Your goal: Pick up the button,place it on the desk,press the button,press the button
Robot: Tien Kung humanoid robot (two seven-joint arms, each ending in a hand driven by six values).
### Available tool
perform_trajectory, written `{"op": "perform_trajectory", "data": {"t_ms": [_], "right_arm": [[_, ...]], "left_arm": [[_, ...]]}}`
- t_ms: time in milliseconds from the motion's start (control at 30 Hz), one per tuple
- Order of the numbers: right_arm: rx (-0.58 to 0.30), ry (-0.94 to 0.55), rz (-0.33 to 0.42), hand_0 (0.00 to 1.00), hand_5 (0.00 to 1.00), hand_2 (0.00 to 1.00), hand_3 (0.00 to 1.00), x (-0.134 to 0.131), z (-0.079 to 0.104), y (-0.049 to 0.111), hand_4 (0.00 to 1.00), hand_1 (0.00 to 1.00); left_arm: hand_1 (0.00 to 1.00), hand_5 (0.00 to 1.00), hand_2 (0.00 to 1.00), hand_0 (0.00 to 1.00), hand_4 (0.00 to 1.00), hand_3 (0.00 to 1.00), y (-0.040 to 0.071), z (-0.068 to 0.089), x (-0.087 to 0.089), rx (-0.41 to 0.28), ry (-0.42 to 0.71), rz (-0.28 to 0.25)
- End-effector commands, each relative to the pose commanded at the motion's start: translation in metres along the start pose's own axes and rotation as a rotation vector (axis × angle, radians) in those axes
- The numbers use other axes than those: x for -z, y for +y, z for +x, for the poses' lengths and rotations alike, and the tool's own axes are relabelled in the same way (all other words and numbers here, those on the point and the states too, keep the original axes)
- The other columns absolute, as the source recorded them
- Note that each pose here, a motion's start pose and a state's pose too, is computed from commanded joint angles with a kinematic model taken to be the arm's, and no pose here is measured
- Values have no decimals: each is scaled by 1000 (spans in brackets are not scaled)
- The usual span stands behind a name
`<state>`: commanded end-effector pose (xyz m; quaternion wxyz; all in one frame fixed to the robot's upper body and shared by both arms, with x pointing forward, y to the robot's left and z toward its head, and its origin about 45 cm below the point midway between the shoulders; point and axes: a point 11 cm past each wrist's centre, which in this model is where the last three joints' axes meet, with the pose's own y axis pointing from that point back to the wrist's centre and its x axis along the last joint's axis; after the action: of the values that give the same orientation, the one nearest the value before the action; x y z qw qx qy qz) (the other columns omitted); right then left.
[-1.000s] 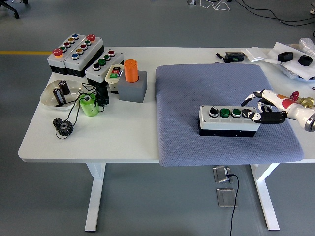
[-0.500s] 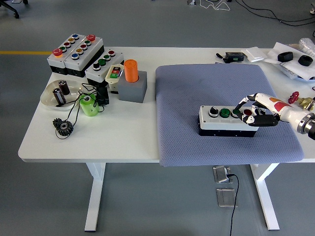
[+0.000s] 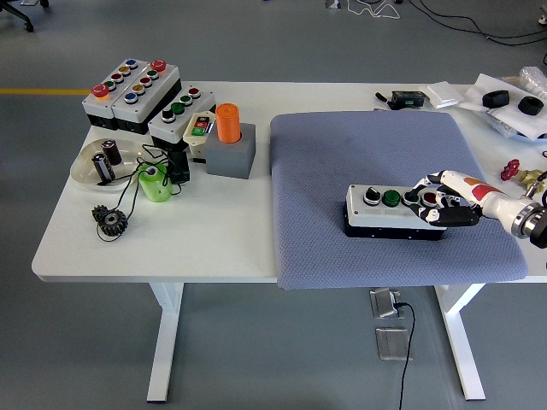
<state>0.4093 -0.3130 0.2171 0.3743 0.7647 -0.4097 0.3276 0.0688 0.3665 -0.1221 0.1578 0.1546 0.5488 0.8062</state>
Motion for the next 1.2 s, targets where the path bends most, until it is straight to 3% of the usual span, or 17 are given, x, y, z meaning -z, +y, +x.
{"op": "perform_trajectory", "data": {"t_ms": [167, 200, 267, 400, 433, 600, 633, 800, 867, 1067, 1200], "right_arm": [[-83, -38, 57, 143, 455, 97, 632, 16, 24, 2, 632, 2], [-104, -47, 67, 246, 457, 180, 659, 18, 30, 2, 635, 2], [-162, -91, 93, 246, 457, 180, 659, 24, 45, 4, 635, 2], [-233, -276, 63, 246, 457, 180, 659, 23, 75, 8, 635, 2], [-247, -326, 63, 555, 470, 583, 775, 22, 79, 9, 641, 498], [-301, -586, 57, 555, 470, 583, 775, 9, 113, 11, 641, 498], [-313, -633, 54, 748, 467, 777, 787, 5, 119, 12, 638, 699], [-402, -899, -6, 748, 467, 777, 787, -33, 141, 16, 638, 699], [-450, -1000, -41, 775, 482, 800, 794, -54, 144, 21, 632, 743], [-570, -1273, -72, 779, 493, 805, 794, -96, 146, 39, 631, 752], [-611, -1431, -49, 779, 493, 805, 794, -106, 143, 45, 631, 752]], "left_arm": [[756, 940, 780, 684, 397, 600, 0, 1, 0, -1, -3, 1], [756, 940, 779, 684, 397, 600, 0, 1, 0, -1, -4, 1], [756, 940, 779, 684, 397, 600, 0, 1, 0, -2, -4, 1], [756, 940, 779, 684, 397, 600, 0, 1, 1, -2, -5, 1], [756, 939, 780, 684, 397, 598, 0, 1, 1, -2, -6, 1], [756, 939, 780, 684, 397, 598, 0, 1, 1, -3, -5, 1], [756, 938, 779, 684, 397, 598, 0, 1, 1, -3, -5, 2], [756, 938, 779, 684, 397, 598, 0, 1, 1, -2, -7, 2], [756, 937, 779, 684, 398, 598, 0, 1, 1, -2, -7, 2], [756, 935, 779, 684, 396, 598, 0, 1, 1, -3, -10, 4], [756, 935, 779, 684, 396, 598, 0, 1, 1, -4, -12, 5]]}}
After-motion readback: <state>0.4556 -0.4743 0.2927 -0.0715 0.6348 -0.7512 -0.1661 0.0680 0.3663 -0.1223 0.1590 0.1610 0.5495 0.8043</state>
